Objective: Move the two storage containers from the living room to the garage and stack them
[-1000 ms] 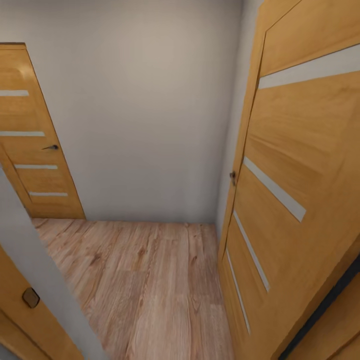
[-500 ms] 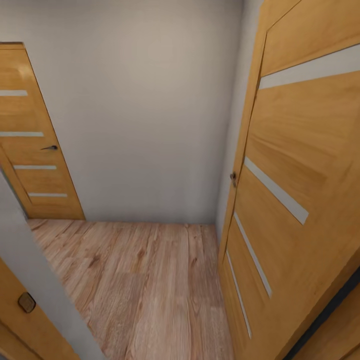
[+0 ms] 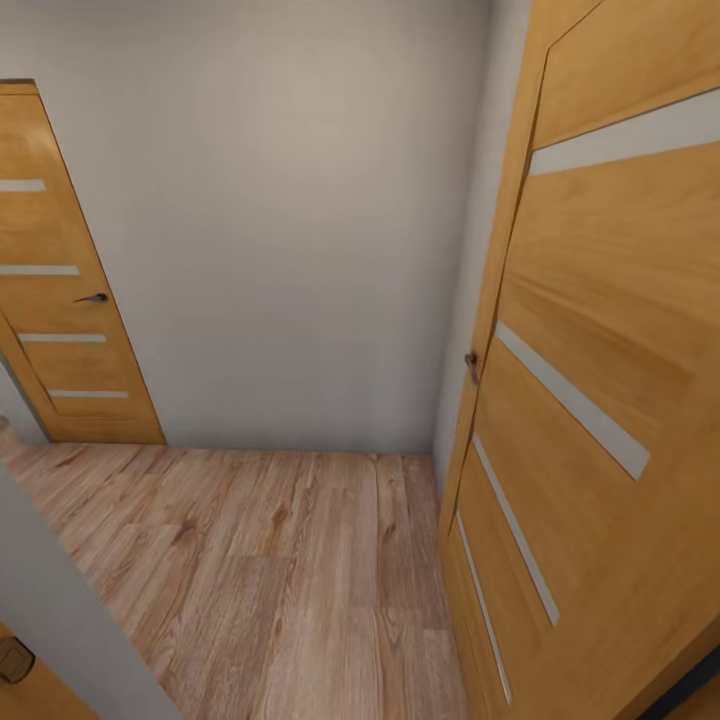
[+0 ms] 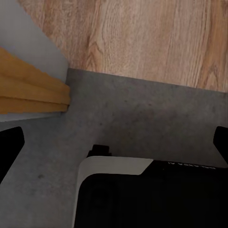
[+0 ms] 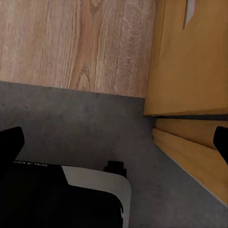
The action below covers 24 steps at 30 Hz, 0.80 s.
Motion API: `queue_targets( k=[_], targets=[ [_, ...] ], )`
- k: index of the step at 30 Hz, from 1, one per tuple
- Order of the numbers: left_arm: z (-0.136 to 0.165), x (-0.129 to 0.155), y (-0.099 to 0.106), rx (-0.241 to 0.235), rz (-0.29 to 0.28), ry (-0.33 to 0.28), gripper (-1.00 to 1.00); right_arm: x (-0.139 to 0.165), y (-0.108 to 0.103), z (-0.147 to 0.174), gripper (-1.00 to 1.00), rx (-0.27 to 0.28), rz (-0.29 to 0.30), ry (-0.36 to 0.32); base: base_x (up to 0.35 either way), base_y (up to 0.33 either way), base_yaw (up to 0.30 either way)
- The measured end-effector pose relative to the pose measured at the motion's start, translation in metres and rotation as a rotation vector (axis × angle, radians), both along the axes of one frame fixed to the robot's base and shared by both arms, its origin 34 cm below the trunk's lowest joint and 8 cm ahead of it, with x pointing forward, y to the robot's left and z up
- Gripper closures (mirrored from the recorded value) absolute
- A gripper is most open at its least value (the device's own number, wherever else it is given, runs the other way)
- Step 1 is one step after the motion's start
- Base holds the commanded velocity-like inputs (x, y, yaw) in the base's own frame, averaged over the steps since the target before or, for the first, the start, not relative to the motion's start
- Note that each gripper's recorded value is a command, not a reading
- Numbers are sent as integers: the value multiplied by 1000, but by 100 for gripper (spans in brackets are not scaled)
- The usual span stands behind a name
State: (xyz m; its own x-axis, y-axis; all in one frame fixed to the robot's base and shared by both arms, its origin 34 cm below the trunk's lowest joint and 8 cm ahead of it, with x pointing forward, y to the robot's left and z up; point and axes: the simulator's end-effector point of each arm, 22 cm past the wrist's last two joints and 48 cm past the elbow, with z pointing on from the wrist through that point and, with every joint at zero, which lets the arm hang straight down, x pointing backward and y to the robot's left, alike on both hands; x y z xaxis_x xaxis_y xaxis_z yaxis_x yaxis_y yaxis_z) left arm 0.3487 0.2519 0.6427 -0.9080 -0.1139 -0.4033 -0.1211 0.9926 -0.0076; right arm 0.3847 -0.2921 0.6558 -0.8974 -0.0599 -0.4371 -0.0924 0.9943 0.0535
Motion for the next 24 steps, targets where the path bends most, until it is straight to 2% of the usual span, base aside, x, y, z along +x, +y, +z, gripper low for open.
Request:
queue_targets(
  k=[7, 24],
  targets=[
    [0, 0, 1, 2, 0, 0, -100, 0, 0, 0, -100, 0, 0, 0, 108, 79, 0],
    [0, 0, 0, -1, 0, 0, -100, 0, 0, 0, -100, 0, 0, 0, 23, 3, 0]
  ],
)
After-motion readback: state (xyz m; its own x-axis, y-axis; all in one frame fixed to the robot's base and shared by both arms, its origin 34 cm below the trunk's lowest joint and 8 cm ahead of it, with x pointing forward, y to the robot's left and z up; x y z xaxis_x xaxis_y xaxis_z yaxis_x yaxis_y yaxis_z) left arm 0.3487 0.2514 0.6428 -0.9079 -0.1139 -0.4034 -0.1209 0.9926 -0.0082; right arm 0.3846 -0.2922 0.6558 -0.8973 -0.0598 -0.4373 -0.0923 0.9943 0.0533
